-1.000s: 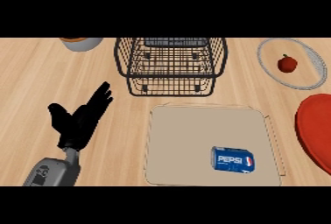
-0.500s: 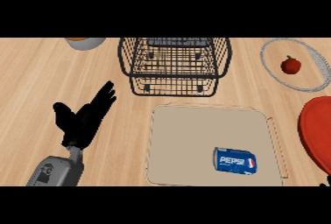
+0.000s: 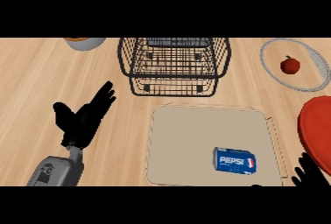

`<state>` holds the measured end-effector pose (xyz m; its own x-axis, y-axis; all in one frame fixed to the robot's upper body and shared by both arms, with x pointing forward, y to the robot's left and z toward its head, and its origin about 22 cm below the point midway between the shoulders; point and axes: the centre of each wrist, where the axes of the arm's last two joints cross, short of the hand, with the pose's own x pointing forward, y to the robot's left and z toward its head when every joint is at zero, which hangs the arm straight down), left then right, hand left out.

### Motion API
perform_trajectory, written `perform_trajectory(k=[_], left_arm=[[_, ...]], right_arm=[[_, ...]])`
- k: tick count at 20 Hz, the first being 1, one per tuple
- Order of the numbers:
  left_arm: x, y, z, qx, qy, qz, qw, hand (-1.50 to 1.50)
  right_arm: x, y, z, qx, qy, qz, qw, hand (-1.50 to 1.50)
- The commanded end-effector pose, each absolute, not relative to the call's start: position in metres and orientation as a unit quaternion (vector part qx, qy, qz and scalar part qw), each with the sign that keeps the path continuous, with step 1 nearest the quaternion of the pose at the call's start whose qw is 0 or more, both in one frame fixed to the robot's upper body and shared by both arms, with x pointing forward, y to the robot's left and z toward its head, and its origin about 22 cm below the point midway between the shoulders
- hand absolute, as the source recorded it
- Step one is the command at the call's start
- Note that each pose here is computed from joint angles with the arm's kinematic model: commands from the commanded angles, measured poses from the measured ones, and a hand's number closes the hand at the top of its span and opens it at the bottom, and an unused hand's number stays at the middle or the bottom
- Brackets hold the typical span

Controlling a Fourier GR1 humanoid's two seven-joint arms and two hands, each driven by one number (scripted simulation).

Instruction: Pick the can from the tray and place it in the tiered basket

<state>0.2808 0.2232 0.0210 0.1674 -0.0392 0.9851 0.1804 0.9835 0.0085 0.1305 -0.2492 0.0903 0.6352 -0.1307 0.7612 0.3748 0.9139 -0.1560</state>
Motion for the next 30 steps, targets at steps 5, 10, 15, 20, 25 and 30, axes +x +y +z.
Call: perform_trajectory(k=[5, 10, 15, 20, 25, 30], left_arm=[[0.275, 0.229, 0.034, -0.047, -0.634, -0.079, 0.768, 0.0], [0.268, 0.222, 0.025, -0.047, -0.642, -0.07, 0.762, 0.0], [0.28, 0.232, 0.009, -0.048, -0.638, -0.06, 0.766, 0.0], [0.298, 0.228, 0.033, -0.051, -0.642, -0.064, 0.763, 0.0], [0.286, 0.231, 0.021, -0.057, -0.642, -0.063, 0.762, 0.0], [0.293, 0.217, 0.025, -0.044, -0.639, -0.066, 0.765, 0.0]], right_arm=[[0.146, -0.213, 0.073, -0.123, -0.356, -0.137, 0.916, -1.5], [0.148, -0.201, 0.064, -0.154, -0.347, -0.141, 0.914, -1.5], [0.155, -0.199, 0.05, -0.163, -0.339, -0.155, 0.914, -1.5], [0.138, -0.185, 0.045, -0.163, -0.33, -0.151, 0.917, -1.5], [0.161, -0.174, 0.012, -0.171, -0.337, -0.172, 0.91, -1.5], [0.164, -0.179, 0.016, -0.163, -0.337, -0.181, 0.91, -1.5]])
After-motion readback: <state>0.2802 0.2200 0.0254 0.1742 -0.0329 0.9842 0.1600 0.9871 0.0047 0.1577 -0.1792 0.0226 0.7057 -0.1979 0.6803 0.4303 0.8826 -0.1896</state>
